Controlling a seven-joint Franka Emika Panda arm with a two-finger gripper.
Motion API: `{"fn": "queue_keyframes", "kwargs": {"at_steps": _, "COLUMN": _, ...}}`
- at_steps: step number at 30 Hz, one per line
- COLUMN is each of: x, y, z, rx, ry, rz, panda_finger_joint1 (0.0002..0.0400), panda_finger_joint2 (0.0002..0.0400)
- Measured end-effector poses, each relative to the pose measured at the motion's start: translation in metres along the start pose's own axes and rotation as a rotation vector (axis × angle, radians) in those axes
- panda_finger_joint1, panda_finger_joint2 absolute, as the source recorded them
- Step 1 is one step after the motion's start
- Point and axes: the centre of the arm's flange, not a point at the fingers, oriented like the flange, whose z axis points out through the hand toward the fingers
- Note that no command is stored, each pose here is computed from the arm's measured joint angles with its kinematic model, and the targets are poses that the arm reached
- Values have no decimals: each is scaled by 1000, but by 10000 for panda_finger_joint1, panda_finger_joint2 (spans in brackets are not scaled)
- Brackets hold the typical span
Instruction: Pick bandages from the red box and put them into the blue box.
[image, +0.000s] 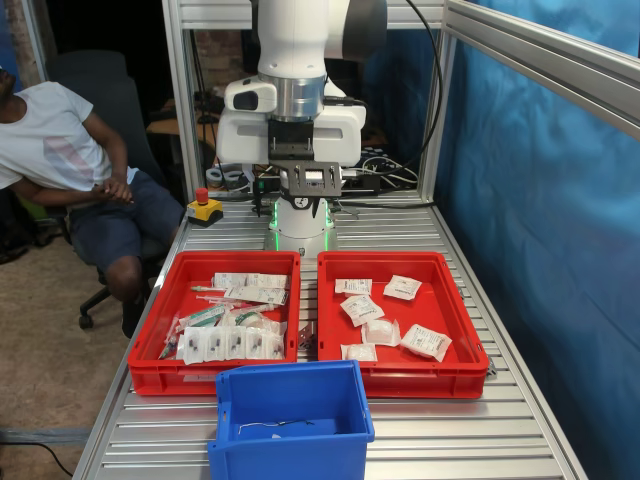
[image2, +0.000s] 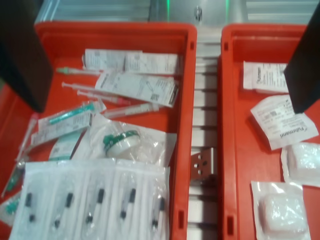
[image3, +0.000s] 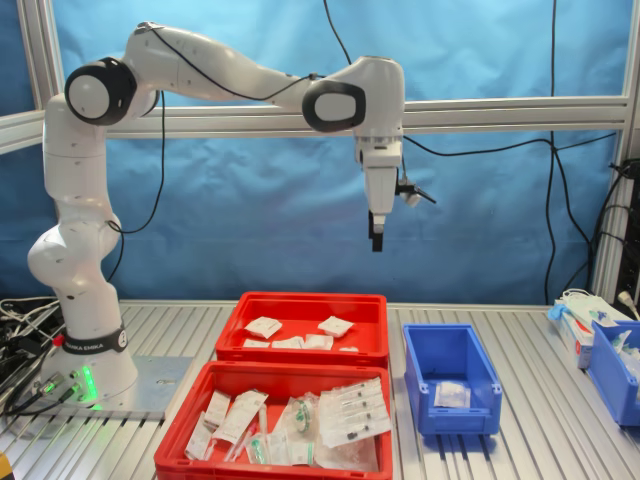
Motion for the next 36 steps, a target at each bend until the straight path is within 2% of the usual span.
{"fn": "queue_keyframes", "kwargs": {"at_steps": 6, "x": -5, "y": -9, "z": 21, "rx": 40, "ry": 37, "rz": -16, "panda_finger_joint1": 400, "panda_finger_joint2": 400}}
{"fn": "queue_keyframes", "kwargs": {"at_steps": 11, "x": -22, "y": -21, "z": 53, "rx": 78, "ry": 65, "rz": -47, "panda_finger_joint1": 400, "panda_finger_joint2": 400}}
{"fn": "queue_keyframes", "kwargs": {"at_steps": 17, "x": -50, "y": -33, "z": 88, "rx": 83, "ry": 58, "rz": -92, "panda_finger_joint1": 400, "panda_finger_joint2": 400}}
{"fn": "queue_keyframes", "kwargs": {"at_steps": 20, "x": -76, "y": -43, "z": 109, "rx": 75, "ry": 41, "rz": -134, "panda_finger_joint1": 400, "panda_finger_joint2": 400}}
{"fn": "queue_keyframes", "kwargs": {"at_steps": 27, "x": -104, "y": -54, "z": 126, "rx": 69, "ry": 27, "rz": -181, "panda_finger_joint1": 400, "panda_finger_joint2": 400}}
{"fn": "queue_keyframes", "kwargs": {"at_steps": 36, "x": -142, "y": -75, "z": 144, "rx": 98, "ry": 43, "rz": -254, "panda_finger_joint1": 400, "panda_finger_joint2": 400}}
